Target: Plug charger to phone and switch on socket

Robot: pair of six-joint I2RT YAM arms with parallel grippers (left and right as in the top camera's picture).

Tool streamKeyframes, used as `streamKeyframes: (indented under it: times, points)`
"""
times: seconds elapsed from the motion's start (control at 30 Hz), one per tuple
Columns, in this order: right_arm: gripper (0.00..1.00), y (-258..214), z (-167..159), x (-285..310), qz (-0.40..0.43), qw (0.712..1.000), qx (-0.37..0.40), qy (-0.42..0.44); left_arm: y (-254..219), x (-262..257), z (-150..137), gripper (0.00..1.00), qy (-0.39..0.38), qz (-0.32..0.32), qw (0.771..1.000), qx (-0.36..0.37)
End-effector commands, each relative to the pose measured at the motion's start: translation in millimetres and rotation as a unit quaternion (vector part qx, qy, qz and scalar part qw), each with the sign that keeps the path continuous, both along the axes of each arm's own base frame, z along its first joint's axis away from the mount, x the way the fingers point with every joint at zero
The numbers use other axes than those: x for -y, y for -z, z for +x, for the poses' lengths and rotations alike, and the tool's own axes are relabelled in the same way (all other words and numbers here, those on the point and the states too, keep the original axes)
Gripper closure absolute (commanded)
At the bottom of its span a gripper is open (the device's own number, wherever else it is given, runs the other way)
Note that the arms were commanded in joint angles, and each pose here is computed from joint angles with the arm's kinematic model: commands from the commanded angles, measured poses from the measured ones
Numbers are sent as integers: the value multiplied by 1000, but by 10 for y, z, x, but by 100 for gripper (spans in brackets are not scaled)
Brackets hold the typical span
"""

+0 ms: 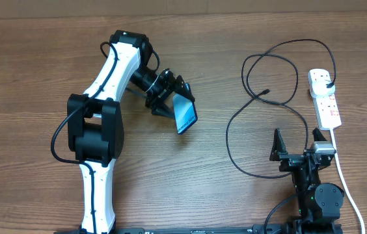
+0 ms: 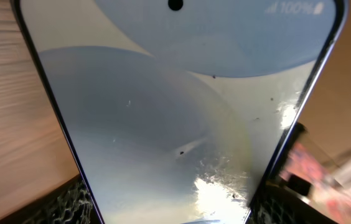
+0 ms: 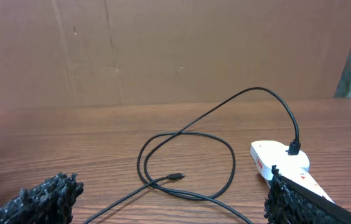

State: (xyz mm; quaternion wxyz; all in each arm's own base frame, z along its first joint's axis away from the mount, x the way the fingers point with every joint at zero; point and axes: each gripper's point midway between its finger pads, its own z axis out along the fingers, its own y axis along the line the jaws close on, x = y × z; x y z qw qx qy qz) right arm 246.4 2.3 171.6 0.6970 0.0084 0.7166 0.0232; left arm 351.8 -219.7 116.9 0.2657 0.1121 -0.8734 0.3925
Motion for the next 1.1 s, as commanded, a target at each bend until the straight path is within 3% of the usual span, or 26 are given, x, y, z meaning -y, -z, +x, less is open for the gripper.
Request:
streamKeyframes:
  times: [0.0, 0.33, 0.57, 0.63, 0.7, 0.83, 0.97, 1.07]
  points:
    - [0, 18, 1, -12, -1, 1000, 2, -2, -363, 223, 121, 30, -26, -117, 993, 11]
    - [0, 18, 1, -12, -1, 1000, 2, -2, -671, 338, 178, 30, -63, -201, 977, -18]
    - [0, -11, 1, -32, 0, 1000, 8, -8, -722, 353, 194, 30, -69, -215, 974, -21]
    - [0, -21, -15, -212, 18, 998, 8, -60, -731, 355, 197, 30, -70, -218, 973, -22]
    - [0, -88, -52, -392, 88, 990, 12, -113, -759, 361, 207, 30, -74, -225, 971, -24]
    - [0, -227, -142, -639, 285, 940, -12, -188, -810, 374, 224, 30, -80, -239, 967, -27]
    - [0, -226, -213, -786, 480, 846, -82, -217, -867, 383, 244, 29, -86, -255, 963, -30]
    - [0, -153, -224, -814, 540, 807, -118, -209, -867, 384, 243, 28, -86, -255, 963, -30]
